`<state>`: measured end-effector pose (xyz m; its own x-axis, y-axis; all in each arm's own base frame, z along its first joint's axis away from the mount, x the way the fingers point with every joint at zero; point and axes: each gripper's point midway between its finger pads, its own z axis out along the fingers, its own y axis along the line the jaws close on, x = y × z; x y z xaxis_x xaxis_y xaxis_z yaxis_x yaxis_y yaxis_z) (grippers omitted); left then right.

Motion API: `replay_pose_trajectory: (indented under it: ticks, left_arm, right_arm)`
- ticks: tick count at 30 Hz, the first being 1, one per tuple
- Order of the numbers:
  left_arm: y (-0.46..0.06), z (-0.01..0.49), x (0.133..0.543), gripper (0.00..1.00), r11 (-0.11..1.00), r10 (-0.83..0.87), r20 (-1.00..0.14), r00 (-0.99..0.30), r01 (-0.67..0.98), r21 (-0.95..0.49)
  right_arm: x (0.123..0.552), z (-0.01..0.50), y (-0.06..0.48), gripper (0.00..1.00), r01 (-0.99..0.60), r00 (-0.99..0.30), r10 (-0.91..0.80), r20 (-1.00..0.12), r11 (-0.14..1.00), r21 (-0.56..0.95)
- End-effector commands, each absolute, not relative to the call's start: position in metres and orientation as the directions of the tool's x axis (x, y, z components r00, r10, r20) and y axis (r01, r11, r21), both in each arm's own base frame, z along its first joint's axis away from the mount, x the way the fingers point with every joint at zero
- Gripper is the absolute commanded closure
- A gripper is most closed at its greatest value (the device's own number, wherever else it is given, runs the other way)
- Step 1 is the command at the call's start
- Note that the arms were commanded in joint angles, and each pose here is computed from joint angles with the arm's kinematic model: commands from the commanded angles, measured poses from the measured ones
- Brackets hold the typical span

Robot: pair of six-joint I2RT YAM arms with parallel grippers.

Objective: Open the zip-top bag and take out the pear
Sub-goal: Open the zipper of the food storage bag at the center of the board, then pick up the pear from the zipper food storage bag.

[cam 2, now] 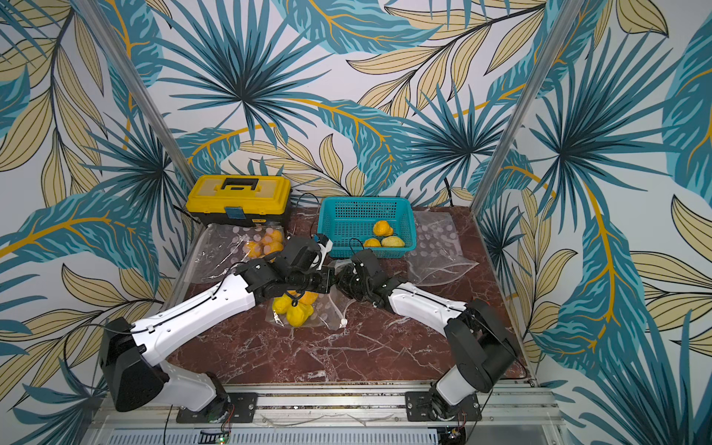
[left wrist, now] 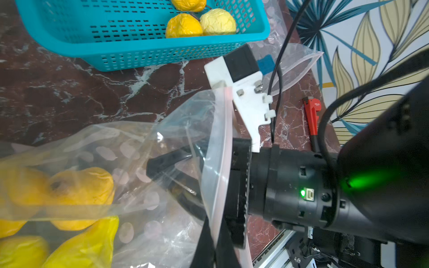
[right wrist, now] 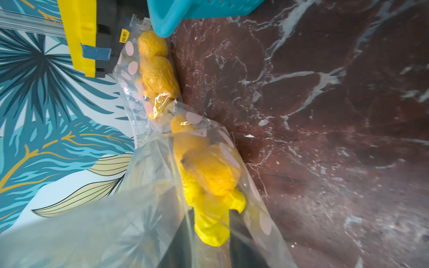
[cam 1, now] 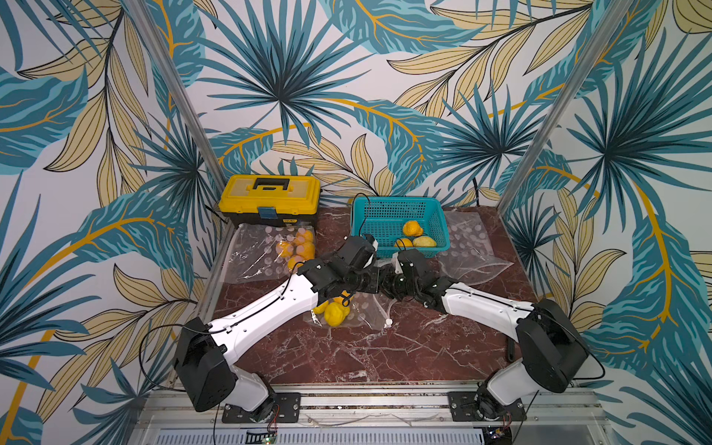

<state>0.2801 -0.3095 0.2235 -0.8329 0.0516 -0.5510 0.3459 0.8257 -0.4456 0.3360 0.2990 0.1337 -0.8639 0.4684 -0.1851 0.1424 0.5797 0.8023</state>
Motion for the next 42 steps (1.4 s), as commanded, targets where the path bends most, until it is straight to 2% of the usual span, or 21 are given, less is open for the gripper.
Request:
replay_pose_trajectory:
  ticks: [1,9,12,14,16,18,22,26,29,34,42]
  left_arm:
    - [-0.331,0.248,0.277,1.00,0.775,0.050,-0.584,-0.810,0.400,-0.489]
    - [-0.350,0.251,0.277,0.99,0.745,0.082,-0.595,-0.800,0.446,-0.497]
    - [-0.333,0.257,0.285,0.71,0.791,0.047,-0.641,-0.766,0.421,-0.445]
    - [-0.314,0.261,0.291,0.59,0.832,0.014,-0.678,-0.734,0.386,-0.400]
    - [-0.290,0.266,0.298,0.52,0.874,-0.014,-0.722,-0.692,0.343,-0.345]
    - [-0.267,0.267,0.303,0.50,0.896,-0.036,-0.733,-0.679,0.304,-0.325]
    - [-0.215,0.249,0.311,0.52,0.934,-0.090,-0.702,-0.706,0.185,-0.306]
    - [-0.189,0.213,0.316,0.65,0.942,-0.117,-0.617,-0.778,0.111,-0.318]
    - [-0.178,0.189,0.320,0.75,0.952,-0.134,-0.574,-0.808,0.056,-0.301]
    - [-0.173,0.155,0.326,0.83,0.953,-0.138,-0.484,-0.864,0.017,-0.303]
    - [-0.154,0.109,0.330,0.89,0.961,-0.175,-0.373,-0.911,-0.076,-0.265]
  right_arm:
    - [0.338,0.127,0.313,0.70,0.116,-0.872,0.459,-0.168,0.527,0.842]
    - [0.329,0.097,0.313,0.60,0.114,-0.902,0.402,-0.161,0.578,0.808]
    - [0.329,0.096,0.311,0.58,0.110,-0.900,0.402,-0.166,0.580,0.807]
    - [0.329,0.095,0.308,0.57,0.110,-0.897,0.406,-0.176,0.591,0.799]
    - [0.330,0.096,0.306,0.56,0.107,-0.895,0.406,-0.183,0.595,0.797]
    - [0.330,0.096,0.305,0.56,0.106,-0.897,0.403,-0.183,0.596,0.796]
    - [0.330,0.096,0.304,0.56,0.102,-0.900,0.394,-0.184,0.601,0.793]
    - [0.330,0.097,0.303,0.56,0.102,-0.902,0.391,-0.184,0.606,0.789]
    - [0.330,0.096,0.302,0.56,0.107,-0.902,0.391,-0.182,0.611,0.785]
    - [0.329,0.096,0.301,0.56,0.110,-0.903,0.390,-0.180,0.614,0.781]
    - [0.327,0.098,0.298,0.56,0.104,-0.904,0.383,-0.188,0.626,0.772]
